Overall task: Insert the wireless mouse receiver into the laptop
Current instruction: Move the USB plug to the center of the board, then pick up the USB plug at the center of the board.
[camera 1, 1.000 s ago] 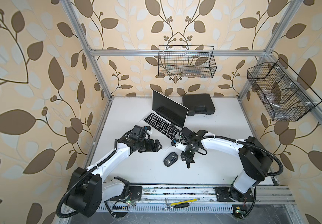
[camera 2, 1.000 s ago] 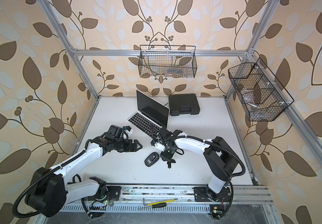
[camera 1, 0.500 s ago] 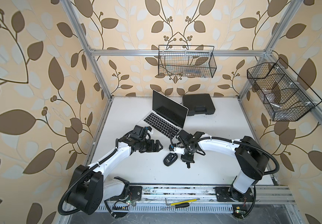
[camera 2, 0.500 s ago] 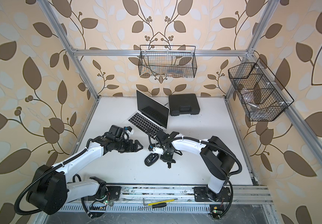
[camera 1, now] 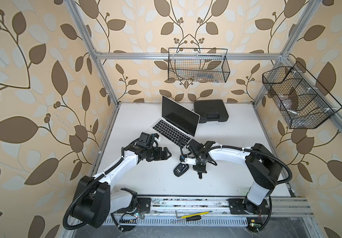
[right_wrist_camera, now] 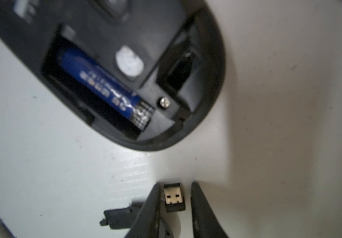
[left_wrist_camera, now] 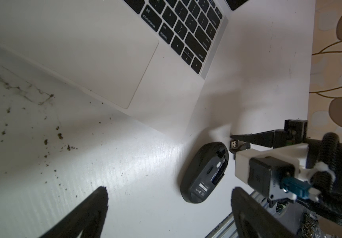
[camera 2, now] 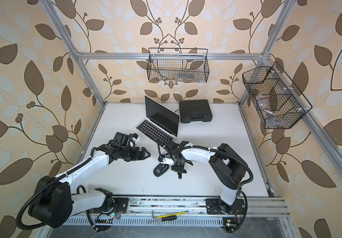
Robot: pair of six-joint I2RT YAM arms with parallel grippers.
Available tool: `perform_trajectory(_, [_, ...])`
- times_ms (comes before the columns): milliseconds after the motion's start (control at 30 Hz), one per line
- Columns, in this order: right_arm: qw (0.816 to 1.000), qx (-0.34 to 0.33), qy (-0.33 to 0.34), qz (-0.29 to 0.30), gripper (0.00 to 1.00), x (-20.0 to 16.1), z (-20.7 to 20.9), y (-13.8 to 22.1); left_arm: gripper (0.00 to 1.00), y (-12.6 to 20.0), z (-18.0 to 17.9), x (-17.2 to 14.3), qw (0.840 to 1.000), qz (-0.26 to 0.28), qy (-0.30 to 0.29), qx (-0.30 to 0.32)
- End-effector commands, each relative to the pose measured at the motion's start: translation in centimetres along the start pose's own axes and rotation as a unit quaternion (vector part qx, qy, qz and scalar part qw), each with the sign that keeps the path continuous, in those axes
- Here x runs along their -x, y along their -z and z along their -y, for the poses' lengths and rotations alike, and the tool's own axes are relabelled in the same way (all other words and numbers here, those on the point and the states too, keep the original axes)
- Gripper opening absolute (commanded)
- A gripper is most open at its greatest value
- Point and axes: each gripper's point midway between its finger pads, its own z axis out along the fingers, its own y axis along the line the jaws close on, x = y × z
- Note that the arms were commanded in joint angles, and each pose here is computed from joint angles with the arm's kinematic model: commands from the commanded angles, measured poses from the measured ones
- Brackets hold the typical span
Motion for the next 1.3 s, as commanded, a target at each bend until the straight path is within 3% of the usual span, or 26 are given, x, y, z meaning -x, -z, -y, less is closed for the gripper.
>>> perform_trajectory(0, [0.998, 0.001, 0.005, -0.055, 0.16, -2.5, -0.4, -2.4, 0.95, 0.8, 0.1, 1.0, 1.000, 0.018, 0.009, -0.007])
perform_trajectory(233, [0.990, -0.034, -0.136, -0.026, 0.13, -3.2, 4.8, -1.4, 0.95, 1.8, -1.0, 2.0, 0.999, 0.042, 0.025, 0.000])
perform_trajectory(433, [0.980, -0.022, -0.194, -0.026, 0.16, -4.3, 5.5, -1.2, 0.95, 1.9, -1.0, 2.1, 0.999, 0.044, 0.027, -0.004])
perform_trajectory(600, [0.975, -0.017, -0.212, -0.055, 0.36, -5.7, 5.3, -1.3, 0.95, 1.8, -0.9, 2.0, 0.999, 0.041, 0.029, -0.009])
perform_trajectory(667, [0.974, -0.023, -0.214, -0.065, 0.39, -6.1, 5.3, -1.1, 0.95, 1.9, -0.8, 2.1, 0.999, 0.042, 0.028, -0.010])
perform_trajectory(933, [0.979, -0.002, -0.187, -0.083, 0.31, -6.3, 3.8, -1.7, 0.95, 1.8, -0.8, 2.1, 0.999, 0.040, 0.029, -0.013])
perform_trajectory(1267, [0.973, 0.010, -0.210, -0.092, 0.32, -7.2, 3.9, -1.2, 0.95, 1.7, -0.8, 2.0, 0.999, 0.039, 0.029, -0.012])
